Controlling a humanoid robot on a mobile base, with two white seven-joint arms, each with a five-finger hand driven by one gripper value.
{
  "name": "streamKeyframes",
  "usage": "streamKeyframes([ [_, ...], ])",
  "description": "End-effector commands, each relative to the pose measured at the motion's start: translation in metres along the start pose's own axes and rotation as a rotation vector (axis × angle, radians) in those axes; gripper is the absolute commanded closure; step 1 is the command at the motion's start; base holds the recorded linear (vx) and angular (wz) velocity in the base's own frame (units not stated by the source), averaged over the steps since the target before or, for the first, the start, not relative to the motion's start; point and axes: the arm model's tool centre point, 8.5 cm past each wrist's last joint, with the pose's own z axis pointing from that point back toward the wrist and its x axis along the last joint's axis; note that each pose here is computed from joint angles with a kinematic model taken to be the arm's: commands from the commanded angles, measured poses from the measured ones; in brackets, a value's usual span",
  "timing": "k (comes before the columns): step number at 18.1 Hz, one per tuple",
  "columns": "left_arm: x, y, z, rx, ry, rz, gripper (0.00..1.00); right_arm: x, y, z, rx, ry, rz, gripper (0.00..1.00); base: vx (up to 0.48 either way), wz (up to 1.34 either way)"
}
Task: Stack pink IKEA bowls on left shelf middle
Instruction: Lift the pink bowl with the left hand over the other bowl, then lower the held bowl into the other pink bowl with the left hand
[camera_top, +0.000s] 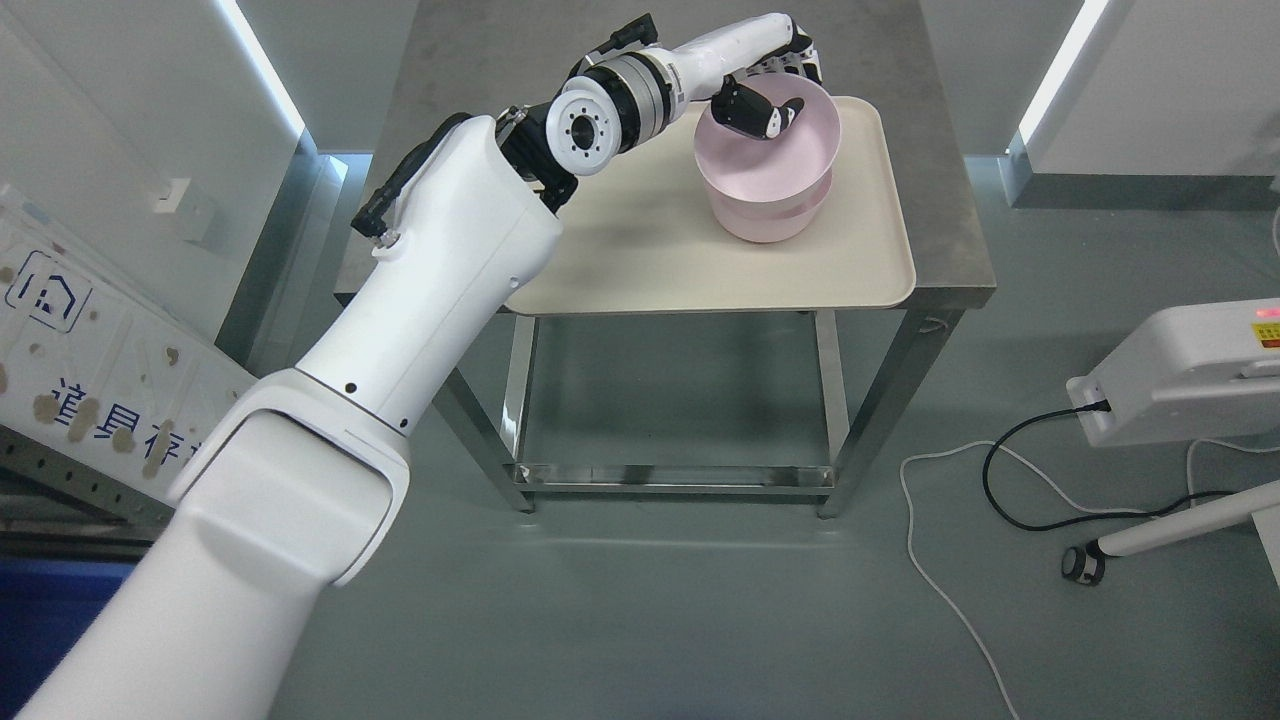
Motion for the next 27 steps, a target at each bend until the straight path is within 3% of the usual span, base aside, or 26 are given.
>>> streamKeyframes([
  [1, -0.026, 0.002, 0.002, -0.023, 0.086, -0.016, 0.97, 0.002, -0.011, 0.001, -0.02, -0.003, 0.003, 0.0, 0.0, 0.0],
  [10, -0.033, 0.008, 0.004, 0.012, 0.105, -0.012, 0.93, 0.002, -0.011, 0.001, -0.02, -0.003, 0.003, 0.0, 0.0, 0.0],
  [13, -0.033, 0.012, 0.006, 0.022, 0.098, 0.006, 0.67, 0.002, -0.011, 0.001, -0.02, -0.003, 0.003, 0.0, 0.0, 0.0],
  [15, -0.032, 0.02, 0.009, 0.041, 0.077, 0.039, 0.57, 0.002, -0.011, 0.001, -0.02, -0.003, 0.003, 0.0, 0.0, 0.0],
  [17, -0.034, 0.031, 0.014, 0.088, 0.058, 0.09, 0.4, 0.002, -0.011, 0.001, -0.02, -0.003, 0.003, 0.0, 0.0, 0.0],
  [19, -0.031, 0.05, 0.029, 0.22, -0.037, 0.203, 0.22, 0.002, -0.011, 0.001, -0.021, -0.003, 0.003, 0.0, 0.0, 0.0],
  [22, -0.002, 0.068, 0.061, 0.428, -0.337, 0.446, 0.09, 0.002, -0.011, 0.001, -0.021, -0.003, 0.003, 0.0, 0.0, 0.0],
  [24, 0.015, 0.036, 0.073, 0.403, -0.46, 0.534, 0.09, 0.002, -0.011, 0.001, -0.02, -0.003, 0.003, 0.0, 0.0, 0.0],
  [27, 0.029, -0.029, 0.068, 0.285, -0.471, 0.489, 0.05, 0.002, -0.011, 0.001, -0.02, -0.003, 0.003, 0.0, 0.0, 0.0],
])
